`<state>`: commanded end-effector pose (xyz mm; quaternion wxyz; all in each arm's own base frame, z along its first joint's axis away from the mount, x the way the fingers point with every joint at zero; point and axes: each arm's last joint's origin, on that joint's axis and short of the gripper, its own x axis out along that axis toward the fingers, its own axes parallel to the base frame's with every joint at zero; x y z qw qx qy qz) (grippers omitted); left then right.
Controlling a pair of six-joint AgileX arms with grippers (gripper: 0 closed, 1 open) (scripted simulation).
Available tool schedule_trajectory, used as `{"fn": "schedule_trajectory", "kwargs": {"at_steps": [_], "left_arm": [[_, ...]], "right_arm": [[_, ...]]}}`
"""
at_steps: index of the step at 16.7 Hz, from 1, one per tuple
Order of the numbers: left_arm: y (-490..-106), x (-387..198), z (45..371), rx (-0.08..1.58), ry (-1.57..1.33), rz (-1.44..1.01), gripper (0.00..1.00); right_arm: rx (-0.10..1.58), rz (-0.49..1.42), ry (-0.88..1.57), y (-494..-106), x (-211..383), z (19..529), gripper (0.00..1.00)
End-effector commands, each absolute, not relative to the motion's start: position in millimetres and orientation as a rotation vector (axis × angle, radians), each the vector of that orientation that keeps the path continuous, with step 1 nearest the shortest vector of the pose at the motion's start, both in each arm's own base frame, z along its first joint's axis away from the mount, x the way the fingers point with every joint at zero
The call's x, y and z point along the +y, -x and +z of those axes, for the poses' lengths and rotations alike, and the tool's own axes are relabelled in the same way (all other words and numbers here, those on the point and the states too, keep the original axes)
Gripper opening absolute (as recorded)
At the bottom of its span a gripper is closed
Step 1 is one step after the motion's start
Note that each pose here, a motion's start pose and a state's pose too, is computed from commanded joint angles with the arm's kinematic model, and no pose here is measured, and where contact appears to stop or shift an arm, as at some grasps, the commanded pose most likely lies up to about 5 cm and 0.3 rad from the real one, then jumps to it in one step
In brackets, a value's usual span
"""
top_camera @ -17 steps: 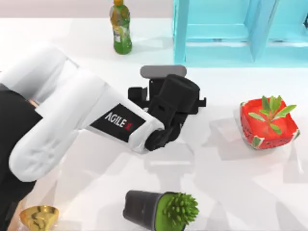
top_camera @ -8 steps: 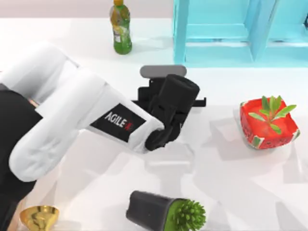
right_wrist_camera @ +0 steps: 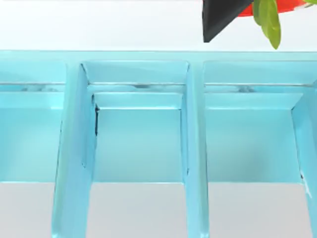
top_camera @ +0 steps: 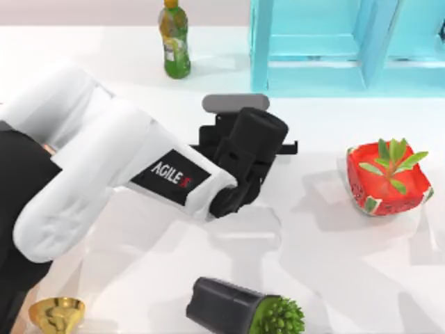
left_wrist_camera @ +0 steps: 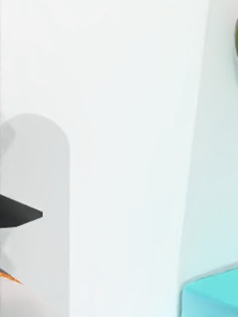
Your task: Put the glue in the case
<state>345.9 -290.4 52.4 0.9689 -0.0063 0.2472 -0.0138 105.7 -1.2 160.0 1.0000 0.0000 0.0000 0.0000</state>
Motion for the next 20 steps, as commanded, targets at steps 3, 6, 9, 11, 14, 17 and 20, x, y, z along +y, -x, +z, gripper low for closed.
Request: {"fn": "schedule_trajectory", "kwargs": {"at_steps": [3,6,9,11,14,17,20], "left_arm": [[-353.1,-295.1,72.6,0.435,0.055,-0.019,0.0],[-359.3,-303.7,109.3,0.354,0.109,-0.009,0.0],[-360.7,-306.5,149.4,0.326,0.126,-0.007,0.0],[-357.7,-304.0,166.7,0.343,0.113,-0.009,0.0],[-349.4,-298.7,162.5,0.43,0.054,-0.023,0.0],[-346.0,-290.7,152.7,0.497,0.014,-0.028,0.0],[-345.9,-290.4,152.4,0.5,0.013,-0.028,0.0]], "right_arm": [[0.0,0.0,0.0,-105.7,-1.2,160.0,1.0],[0.0,0.0,0.0,-105.7,-1.2,160.0,1.0],[0.0,0.0,0.0,-105.7,-1.2,160.0,1.0],[0.0,0.0,0.0,-105.7,-1.2,160.0,1.0],[0.0,0.0,0.0,-105.7,-1.2,160.0,1.0],[0.0,0.0,0.0,-105.7,-1.2,160.0,1.0],[0.0,0.0,0.0,-105.7,-1.2,160.0,1.0]]}}
